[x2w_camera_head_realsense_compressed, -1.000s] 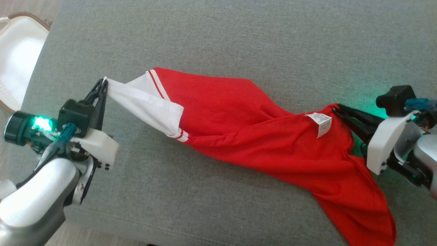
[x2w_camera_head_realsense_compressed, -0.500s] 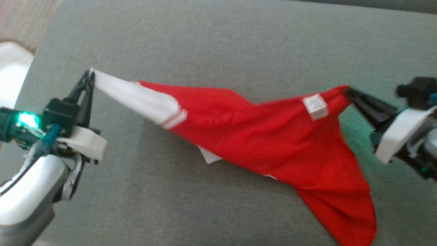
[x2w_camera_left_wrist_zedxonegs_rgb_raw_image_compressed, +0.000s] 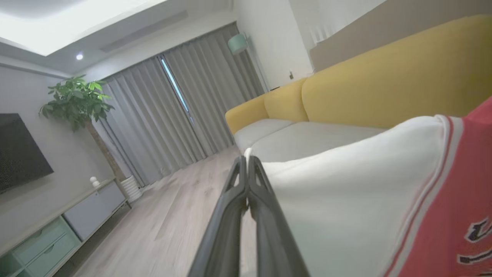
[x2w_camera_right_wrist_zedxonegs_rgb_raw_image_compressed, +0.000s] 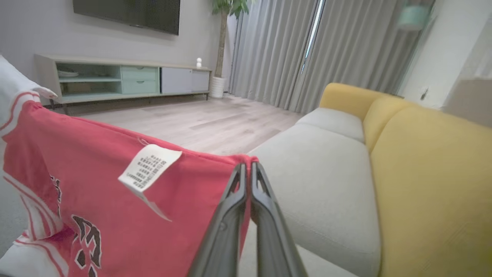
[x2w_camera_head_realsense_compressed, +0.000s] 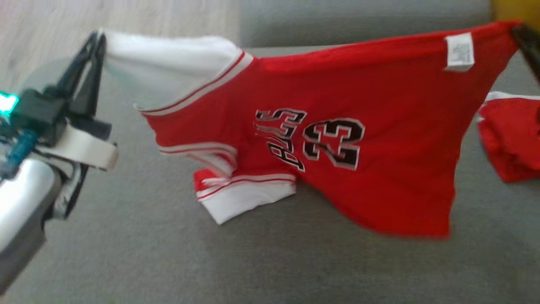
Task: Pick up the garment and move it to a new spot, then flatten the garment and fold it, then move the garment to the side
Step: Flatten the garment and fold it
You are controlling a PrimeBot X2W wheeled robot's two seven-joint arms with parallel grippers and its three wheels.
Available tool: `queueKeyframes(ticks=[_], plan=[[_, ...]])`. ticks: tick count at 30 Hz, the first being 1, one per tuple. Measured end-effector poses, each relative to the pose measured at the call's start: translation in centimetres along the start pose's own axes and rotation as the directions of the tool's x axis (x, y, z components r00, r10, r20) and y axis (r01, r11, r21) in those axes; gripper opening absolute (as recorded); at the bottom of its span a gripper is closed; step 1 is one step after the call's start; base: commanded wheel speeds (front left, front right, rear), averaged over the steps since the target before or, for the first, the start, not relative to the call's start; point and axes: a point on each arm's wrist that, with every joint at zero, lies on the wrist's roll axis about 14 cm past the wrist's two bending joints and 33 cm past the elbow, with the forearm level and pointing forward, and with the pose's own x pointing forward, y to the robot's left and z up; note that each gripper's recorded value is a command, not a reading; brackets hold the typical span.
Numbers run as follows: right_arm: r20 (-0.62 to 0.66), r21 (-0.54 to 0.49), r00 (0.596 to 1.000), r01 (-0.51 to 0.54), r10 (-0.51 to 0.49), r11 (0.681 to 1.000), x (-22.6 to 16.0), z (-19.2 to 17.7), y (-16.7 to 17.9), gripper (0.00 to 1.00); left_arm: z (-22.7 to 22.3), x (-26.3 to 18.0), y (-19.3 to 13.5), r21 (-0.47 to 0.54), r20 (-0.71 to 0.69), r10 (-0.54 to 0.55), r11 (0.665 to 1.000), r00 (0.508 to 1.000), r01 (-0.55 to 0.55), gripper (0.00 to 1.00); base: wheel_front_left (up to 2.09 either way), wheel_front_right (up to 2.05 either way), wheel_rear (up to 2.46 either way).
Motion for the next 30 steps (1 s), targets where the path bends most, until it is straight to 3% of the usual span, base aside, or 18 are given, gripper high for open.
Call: queueKeyframes(ticks=[7, 17, 23, 30], plan=[[0.128, -0.084, 0.988, 0.094, -0.083, 0.992, -4.1, 6.0, -2.3, 0.0, 6.5, 1.7, -0.5, 0.046, 0.152, -0.046, 0.998, 0.987, 0.039, 0.0, 0.0, 0.0, 0.0], [0.243, -0.175, 0.953, 0.227, -0.181, 0.958, -8.0, 12.2, -5.0, 0.0, 16.5, 2.6, 0.5, 0.166, 0.371, -0.069, 0.986, 0.926, 0.007, 0.0, 0.0, 0.0, 0.0], [0.181, -0.166, 0.966, 0.216, -0.185, 0.962, -5.6, 10.4, -5.4, 0.0, 16.9, 5.9, 0.3, 0.195, 0.357, -0.126, 0.979, 0.926, 0.058, 0.0, 0.0, 0.0, 0.0], [0.11, -0.124, 0.982, 0.169, -0.156, 0.978, 2.2, 6.5, -6.1, 0.0, 13.0, 13.7, 1.0, 0.268, 0.29, -0.16, 0.96, 0.943, 0.081, 0.0, 0.0, 0.0, 0.0]])
